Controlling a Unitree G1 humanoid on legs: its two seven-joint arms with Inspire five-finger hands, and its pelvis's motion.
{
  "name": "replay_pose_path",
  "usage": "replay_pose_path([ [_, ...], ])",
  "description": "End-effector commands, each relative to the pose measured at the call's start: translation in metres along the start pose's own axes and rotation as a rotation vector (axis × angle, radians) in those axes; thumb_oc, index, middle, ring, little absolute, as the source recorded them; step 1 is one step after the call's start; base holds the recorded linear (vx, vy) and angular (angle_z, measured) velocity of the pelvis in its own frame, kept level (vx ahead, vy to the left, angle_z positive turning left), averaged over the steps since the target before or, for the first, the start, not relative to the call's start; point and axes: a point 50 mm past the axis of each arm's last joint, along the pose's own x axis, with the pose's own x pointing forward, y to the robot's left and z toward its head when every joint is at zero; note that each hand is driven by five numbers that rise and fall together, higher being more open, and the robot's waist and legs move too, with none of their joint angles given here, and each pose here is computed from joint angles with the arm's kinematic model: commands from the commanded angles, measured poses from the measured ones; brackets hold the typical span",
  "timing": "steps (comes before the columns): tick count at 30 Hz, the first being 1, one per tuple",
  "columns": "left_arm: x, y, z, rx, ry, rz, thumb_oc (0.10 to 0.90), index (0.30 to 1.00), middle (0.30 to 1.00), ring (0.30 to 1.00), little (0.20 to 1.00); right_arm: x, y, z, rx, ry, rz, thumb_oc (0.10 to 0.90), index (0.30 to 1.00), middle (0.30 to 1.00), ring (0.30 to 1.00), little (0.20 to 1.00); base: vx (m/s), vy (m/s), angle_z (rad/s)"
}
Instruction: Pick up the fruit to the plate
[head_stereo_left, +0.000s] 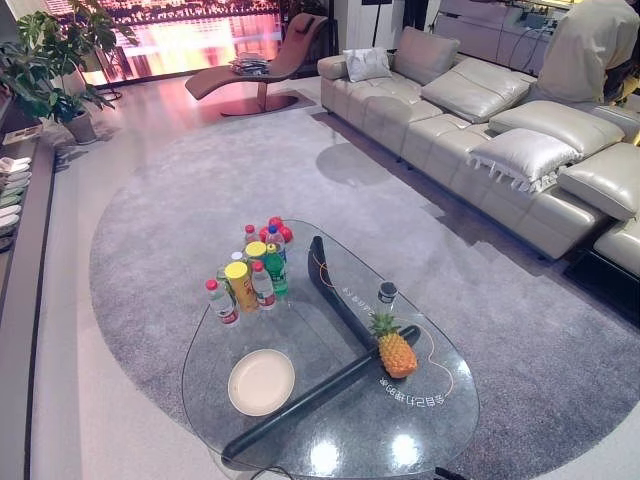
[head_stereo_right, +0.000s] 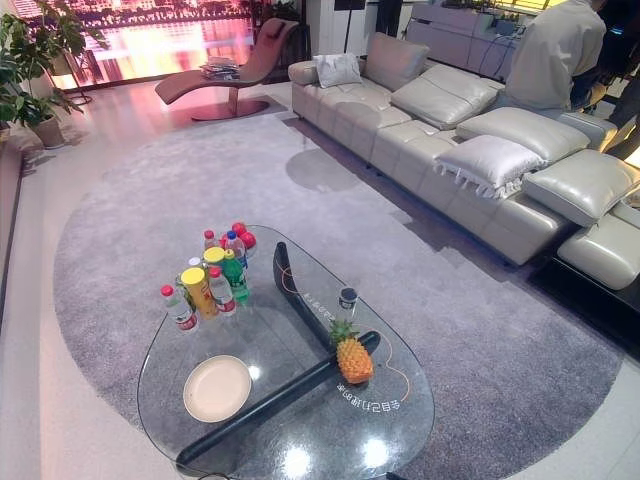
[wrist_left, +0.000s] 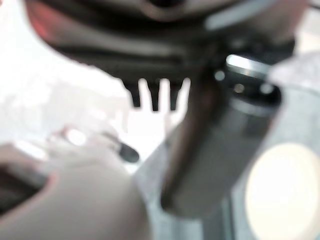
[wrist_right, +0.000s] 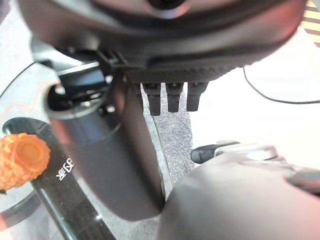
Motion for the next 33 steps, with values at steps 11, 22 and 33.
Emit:
replay_pose_path([
  [11, 0.001, -0.015, 0.012, 0.049, -0.034, -0.023, 0.8, 0.9, 0.9, 0.9, 0.9, -0.001, 0.002, -0.012, -0.046, 0.09, 0.061, 0.8, 0.9, 0.9, 0.9, 0.9, 0.0, 0.0, 0.0],
  [22, 0.0, -0.016, 0.01, 0.055, -0.04, -0.026, 0.8, 0.9, 0.9, 0.9, 0.9, -0.001, 0.005, -0.015, -0.035, 0.118, 0.058, 0.8, 0.9, 0.9, 0.9, 0.9, 0.0, 0.0, 0.0],
  [33, 0.0, -0.011, 0.005, 0.058, -0.029, -0.005, 0.8, 0.9, 0.9, 0.9, 0.9, -0.001, -0.017, -0.005, 0.033, 0.047, -0.201, 0.8, 0.9, 0.9, 0.9, 0.9, 0.03, -0.002, 0.0],
])
